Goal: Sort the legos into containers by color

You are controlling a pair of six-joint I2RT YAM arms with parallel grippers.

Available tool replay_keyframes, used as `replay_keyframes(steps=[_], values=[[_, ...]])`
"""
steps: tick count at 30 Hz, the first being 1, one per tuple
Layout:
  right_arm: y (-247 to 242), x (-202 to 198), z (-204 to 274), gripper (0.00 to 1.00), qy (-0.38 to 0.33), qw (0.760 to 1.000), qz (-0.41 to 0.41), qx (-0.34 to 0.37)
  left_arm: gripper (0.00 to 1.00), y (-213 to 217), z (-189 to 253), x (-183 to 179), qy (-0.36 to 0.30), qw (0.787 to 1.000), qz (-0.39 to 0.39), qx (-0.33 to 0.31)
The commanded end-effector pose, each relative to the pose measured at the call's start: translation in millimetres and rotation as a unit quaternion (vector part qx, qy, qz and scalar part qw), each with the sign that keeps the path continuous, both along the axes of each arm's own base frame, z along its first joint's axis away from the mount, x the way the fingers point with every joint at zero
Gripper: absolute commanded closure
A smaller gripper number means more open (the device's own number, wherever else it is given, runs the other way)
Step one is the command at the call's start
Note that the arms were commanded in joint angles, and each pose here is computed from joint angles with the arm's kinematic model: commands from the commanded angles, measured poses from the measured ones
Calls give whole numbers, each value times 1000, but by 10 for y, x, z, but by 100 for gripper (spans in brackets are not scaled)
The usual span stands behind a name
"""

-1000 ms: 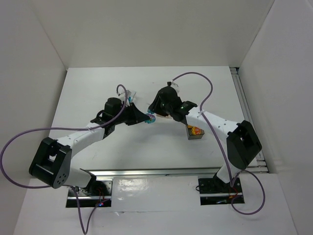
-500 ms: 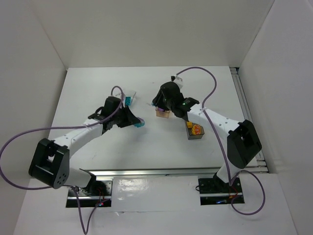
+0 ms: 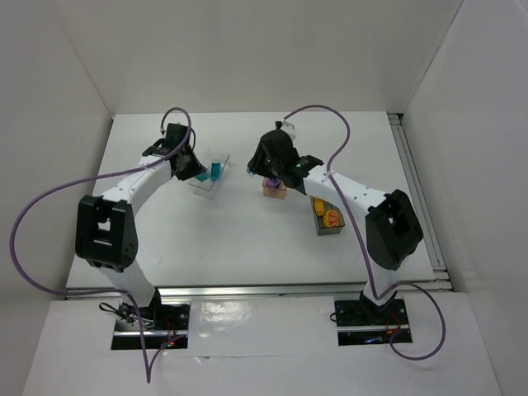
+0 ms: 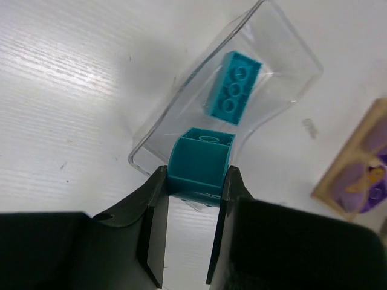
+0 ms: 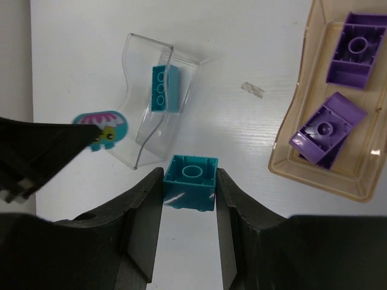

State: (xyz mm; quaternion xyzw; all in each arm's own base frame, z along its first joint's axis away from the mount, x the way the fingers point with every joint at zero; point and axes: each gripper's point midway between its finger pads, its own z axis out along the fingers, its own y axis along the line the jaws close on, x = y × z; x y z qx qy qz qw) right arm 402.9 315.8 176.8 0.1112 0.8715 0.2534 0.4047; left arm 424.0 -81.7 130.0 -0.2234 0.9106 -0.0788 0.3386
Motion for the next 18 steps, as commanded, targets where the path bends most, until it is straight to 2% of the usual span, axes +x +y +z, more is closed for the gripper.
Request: replay_keyframes(steps=[1,5,6,8,10,15,16,18], values=[[147,207,224,72,-40,999,18,9,73,47,-96,69,24,999,-13,22],[386,302,265,71,-46,998,48,17,32,14,-98,68,33,999,-19,16],[440,346,162,71,-40,998,54,11,18,19,-112,41,39,999,-19,17],[551,435,128,71,-39,997,65,12,7,31,43,-25,30,999,-19,15],[672,444,66,70,-40,995,87,6,0,53,226,-56,14,1000,-16,16],[997,560,-33,68,-47,992,121,7,0,339,899,-251,-46,998,39,21],[1126,597,-57,68,-49,990,130,12,0,387,1147,-324,-78,996,44,15],[1242,625,-121,66,-51,988,145,4,0,500,1238,-456,-90,994,69,4]])
